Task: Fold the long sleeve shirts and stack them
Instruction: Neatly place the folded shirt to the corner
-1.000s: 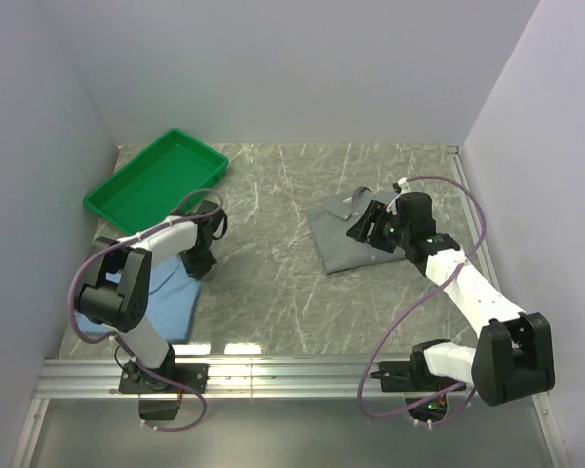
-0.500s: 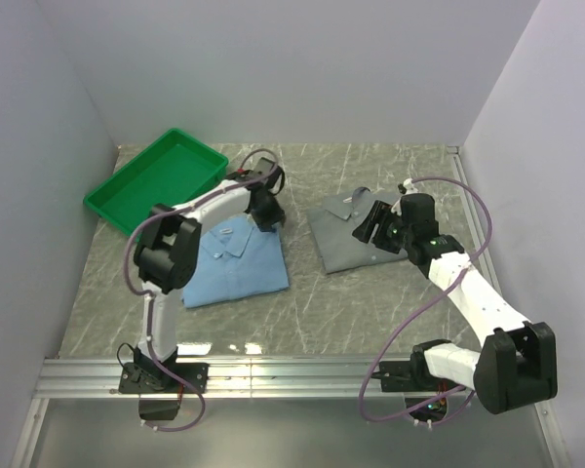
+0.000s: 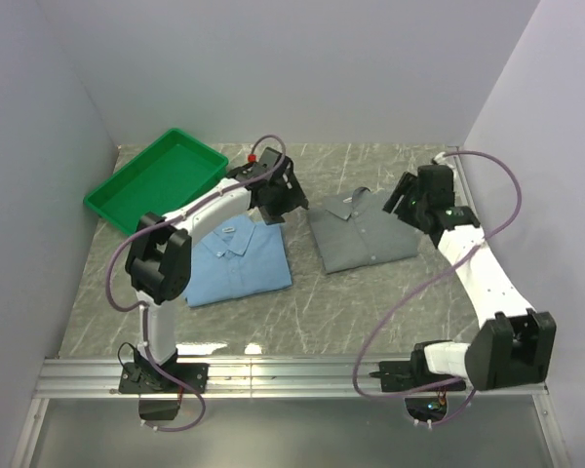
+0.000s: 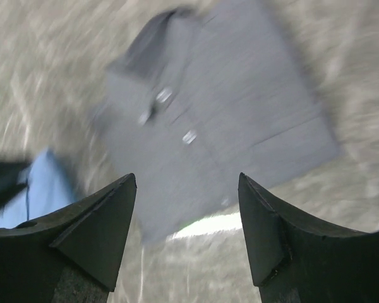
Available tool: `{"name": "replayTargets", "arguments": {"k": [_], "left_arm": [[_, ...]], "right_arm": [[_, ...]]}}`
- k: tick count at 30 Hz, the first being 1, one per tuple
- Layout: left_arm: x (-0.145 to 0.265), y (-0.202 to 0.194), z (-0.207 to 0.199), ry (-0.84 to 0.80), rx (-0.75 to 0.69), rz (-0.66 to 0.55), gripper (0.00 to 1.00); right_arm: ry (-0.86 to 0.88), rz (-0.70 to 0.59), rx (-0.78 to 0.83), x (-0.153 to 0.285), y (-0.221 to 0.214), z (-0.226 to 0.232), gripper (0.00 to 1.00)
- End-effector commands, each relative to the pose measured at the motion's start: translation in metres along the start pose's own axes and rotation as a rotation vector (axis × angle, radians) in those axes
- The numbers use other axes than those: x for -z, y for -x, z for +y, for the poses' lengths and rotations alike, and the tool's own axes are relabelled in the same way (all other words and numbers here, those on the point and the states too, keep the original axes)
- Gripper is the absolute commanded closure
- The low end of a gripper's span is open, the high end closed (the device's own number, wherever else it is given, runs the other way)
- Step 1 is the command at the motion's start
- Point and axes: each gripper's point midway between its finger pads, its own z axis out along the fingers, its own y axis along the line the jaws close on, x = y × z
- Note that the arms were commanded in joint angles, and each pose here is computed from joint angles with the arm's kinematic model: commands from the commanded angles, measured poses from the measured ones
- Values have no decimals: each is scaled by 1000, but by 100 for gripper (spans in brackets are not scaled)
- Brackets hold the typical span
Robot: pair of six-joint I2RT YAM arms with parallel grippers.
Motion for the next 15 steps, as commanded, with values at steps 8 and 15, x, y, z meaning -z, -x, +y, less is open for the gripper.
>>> {"name": "replayTargets", "arguments": {"k": [8,15], "left_arm": [[-19,-47,-56,-165,-146,77,23],[-58,-65,-40,-105,-147,131,24]], "right_arm": [[-98,53,-239,-59,37,-66,31],[-154,75,-163,-91,48,-93,31]]}}
